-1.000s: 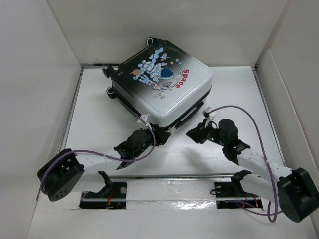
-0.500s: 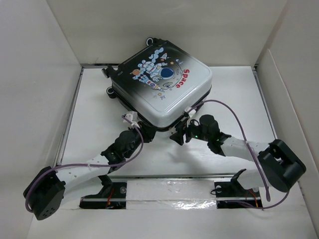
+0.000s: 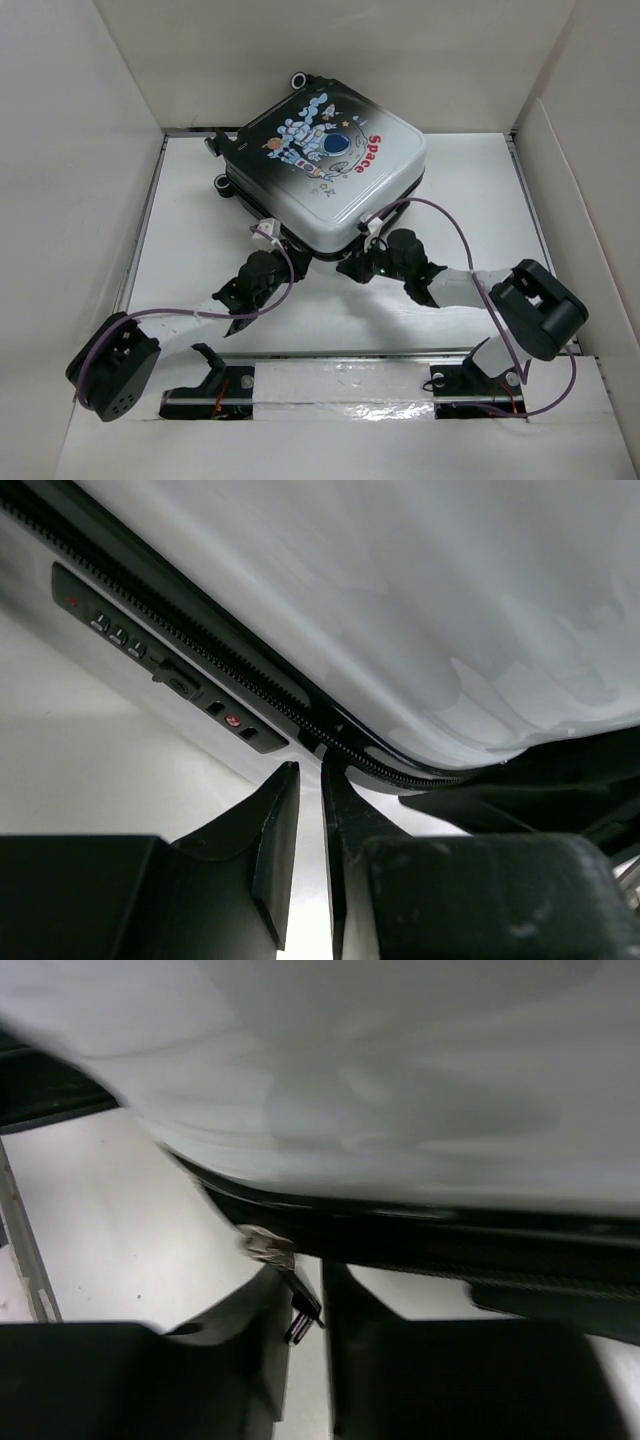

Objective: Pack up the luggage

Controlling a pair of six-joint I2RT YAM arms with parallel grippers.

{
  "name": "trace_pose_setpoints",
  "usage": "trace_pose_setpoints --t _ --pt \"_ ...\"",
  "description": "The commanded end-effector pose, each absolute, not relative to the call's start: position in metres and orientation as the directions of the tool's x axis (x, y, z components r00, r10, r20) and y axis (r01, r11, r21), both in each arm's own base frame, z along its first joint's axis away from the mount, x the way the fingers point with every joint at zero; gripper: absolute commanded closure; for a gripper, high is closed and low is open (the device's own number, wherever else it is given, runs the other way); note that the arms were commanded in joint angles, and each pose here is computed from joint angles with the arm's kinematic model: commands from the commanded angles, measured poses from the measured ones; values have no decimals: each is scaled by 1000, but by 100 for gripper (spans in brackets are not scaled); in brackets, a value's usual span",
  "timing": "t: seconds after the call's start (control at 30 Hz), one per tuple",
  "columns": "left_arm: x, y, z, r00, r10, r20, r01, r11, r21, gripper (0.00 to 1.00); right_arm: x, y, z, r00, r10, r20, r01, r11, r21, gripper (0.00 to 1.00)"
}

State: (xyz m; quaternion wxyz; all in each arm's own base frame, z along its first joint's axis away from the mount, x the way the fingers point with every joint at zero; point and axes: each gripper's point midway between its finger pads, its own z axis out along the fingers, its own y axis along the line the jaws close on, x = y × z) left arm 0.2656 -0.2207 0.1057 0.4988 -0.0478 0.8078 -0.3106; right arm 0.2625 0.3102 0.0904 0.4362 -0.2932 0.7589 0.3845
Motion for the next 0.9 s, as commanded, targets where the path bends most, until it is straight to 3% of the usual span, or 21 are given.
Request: trace_pose_setpoints --t 0.0,0.17,0.5,0.73,0.83,0.87 --pt "279 -240 128 -472 -392 -790 301 770 -562 88 280 333 161 -273 72 -959 -831 484 273 85" --pt "284 -259 130 -483 -386 -786 329 752 -572 88 269 318 169 -244 90 -966 -817 517 255 100" --pt "290 -318 144 -513 -414 -752 388 669 -634 89 234 282 129 -382 -188 -905 -678 722 136 100" --pt "303 -375 155 -535 -397 -746 446 617 -648 90 209 316 148 -395 -115 -911 -643 743 185 100" --pt "303 -369 159 -527 -393 -753 435 637 -637 83 223 317 155 -368 -66 -927 -584 792 176 100" --pt "306 -359 157 -518 -399 -756 418 654 -631 68 226 313 153 -363 -63 -930 -567 806 167 100"
